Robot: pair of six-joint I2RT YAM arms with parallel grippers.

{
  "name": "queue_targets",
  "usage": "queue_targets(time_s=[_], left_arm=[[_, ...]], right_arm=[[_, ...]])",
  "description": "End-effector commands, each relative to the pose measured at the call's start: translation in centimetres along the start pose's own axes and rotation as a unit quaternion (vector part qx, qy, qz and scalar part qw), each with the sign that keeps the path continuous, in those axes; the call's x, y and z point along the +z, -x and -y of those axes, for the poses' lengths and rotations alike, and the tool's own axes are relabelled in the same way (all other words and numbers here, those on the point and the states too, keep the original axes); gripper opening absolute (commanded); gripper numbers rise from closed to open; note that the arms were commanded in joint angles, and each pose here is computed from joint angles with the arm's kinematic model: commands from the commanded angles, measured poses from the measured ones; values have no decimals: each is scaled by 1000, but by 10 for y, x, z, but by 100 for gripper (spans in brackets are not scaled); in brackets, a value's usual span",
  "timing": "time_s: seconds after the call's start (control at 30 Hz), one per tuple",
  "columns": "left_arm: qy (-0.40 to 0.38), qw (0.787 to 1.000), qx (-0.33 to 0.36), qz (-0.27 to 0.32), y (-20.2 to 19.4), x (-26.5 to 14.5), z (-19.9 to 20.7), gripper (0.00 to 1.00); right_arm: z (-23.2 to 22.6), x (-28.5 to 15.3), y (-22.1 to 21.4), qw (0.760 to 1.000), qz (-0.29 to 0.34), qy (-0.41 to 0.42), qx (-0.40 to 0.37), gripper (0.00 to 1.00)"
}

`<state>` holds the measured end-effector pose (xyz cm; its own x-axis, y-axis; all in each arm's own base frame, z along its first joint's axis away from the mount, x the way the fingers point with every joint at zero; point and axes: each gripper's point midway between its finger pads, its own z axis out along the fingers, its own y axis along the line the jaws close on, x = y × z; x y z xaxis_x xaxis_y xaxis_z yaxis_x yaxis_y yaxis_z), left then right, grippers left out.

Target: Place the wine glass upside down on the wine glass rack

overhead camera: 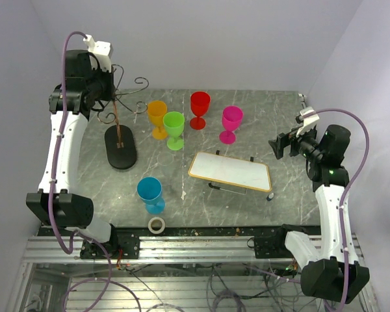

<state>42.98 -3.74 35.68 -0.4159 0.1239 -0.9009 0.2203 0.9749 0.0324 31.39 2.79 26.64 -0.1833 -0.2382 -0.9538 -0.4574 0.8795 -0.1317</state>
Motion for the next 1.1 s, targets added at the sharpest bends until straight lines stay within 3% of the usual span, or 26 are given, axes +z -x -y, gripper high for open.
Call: queue_targets(time_s=[0.0,0.8,1.07], left_arm=[[15,999,-24,19,13,-9,0,7],[-5,997,-77,23,22,-15,10,7],[25,996,-85,-13,-8,-1,-10,7]], right_arm=[[1,3,-1,1000,1,-1,-6,100],[3,7,-7,1000,-8,-4,-3,100],[5,15,-14,1000,-12,2,14,100]])
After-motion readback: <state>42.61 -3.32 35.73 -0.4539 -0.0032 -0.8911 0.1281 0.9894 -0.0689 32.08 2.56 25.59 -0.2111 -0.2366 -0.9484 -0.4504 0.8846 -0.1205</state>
